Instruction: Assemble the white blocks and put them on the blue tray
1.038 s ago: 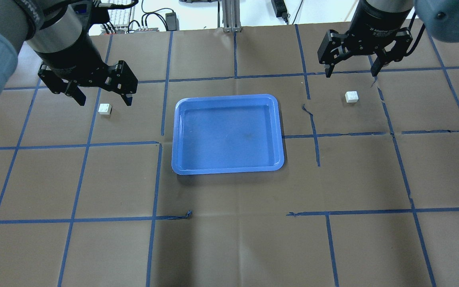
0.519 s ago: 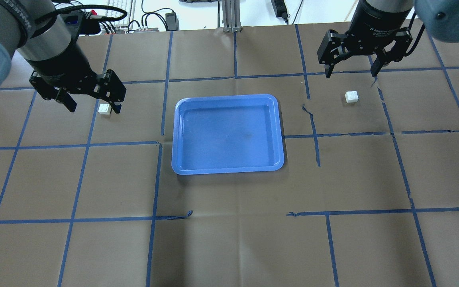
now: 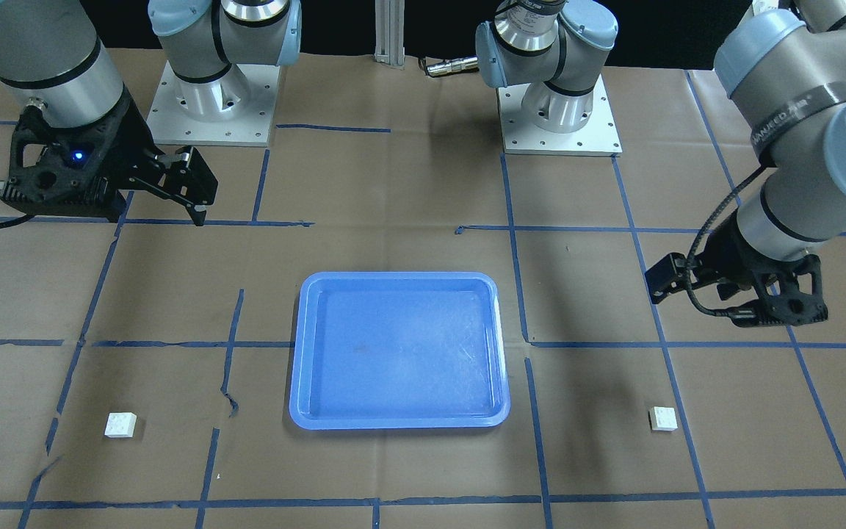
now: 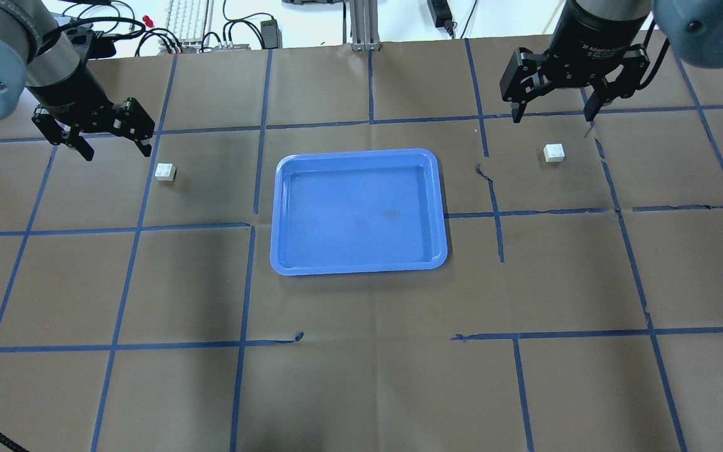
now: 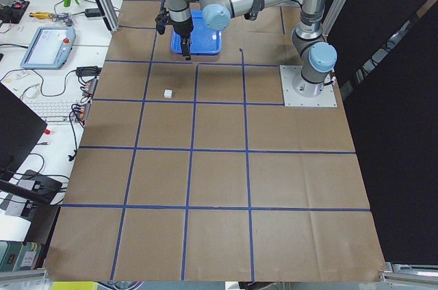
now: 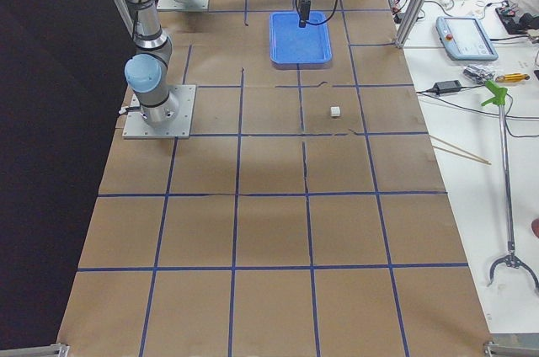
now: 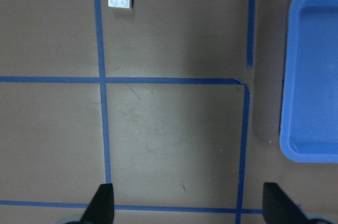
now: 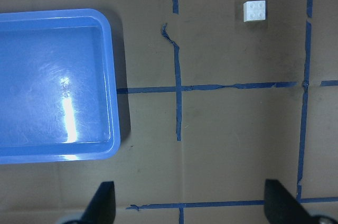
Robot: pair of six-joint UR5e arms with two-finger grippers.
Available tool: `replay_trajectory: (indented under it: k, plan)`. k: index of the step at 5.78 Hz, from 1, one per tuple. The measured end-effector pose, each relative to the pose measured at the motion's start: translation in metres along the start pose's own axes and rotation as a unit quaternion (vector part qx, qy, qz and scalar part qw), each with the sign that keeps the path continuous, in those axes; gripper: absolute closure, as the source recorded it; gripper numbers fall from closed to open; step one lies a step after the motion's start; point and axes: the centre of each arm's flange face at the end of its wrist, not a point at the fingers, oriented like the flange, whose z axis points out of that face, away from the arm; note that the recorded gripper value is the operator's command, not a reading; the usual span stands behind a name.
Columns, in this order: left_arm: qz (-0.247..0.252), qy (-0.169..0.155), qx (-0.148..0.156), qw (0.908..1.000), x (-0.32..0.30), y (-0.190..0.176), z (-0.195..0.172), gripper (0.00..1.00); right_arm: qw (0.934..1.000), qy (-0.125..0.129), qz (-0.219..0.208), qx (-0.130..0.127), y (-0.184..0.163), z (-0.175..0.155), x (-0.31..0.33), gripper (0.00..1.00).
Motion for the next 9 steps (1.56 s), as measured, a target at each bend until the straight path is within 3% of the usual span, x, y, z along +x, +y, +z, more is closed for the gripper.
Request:
replay_trajectory:
  k: [3, 4, 5, 6, 7, 8, 9]
  plan:
    - [0.032, -0.005, 0.024, 0.9992, -0.015, -0.07, 0.114, 0.01, 0.9998, 0.003, -0.021, 0.002, -0.001, -0.002, 0.003, 0.0]
    - [0.05, -0.007, 0.025, 0.9984, -0.017, -0.079, 0.142, 0.01, 0.9975, 0.003, -0.07, 0.005, -0.003, -0.003, 0.005, 0.0]
    - [0.058, -0.009, 0.029, 0.9978, -0.018, -0.086, 0.167, 0.02, 0.9898, 0.005, -0.142, 0.007, -0.006, -0.001, 0.009, 0.0]
    - [0.062, -0.009, 0.028, 0.9976, -0.018, -0.09, 0.183, 0.3, 0.9761, 0.005, -0.217, 0.005, -0.01, 0.002, 0.014, 0.0]
    - [0.063, -0.009, 0.026, 0.9976, -0.018, -0.091, 0.192, 0.65, 0.9593, 0.006, -0.282, 0.006, -0.015, 0.005, 0.021, 0.0]
    - [0.066, -0.009, 0.026, 0.9974, -0.018, -0.092, 0.194, 0.89, 0.9393, 0.007, -0.343, 0.011, -0.024, 0.009, 0.032, 0.0]
    - [0.078, -0.01, 0.027, 0.9966, -0.018, -0.092, 0.193, 1.0, 0.9094, 0.008, -0.416, 0.011, -0.036, 0.016, 0.046, 0.0]
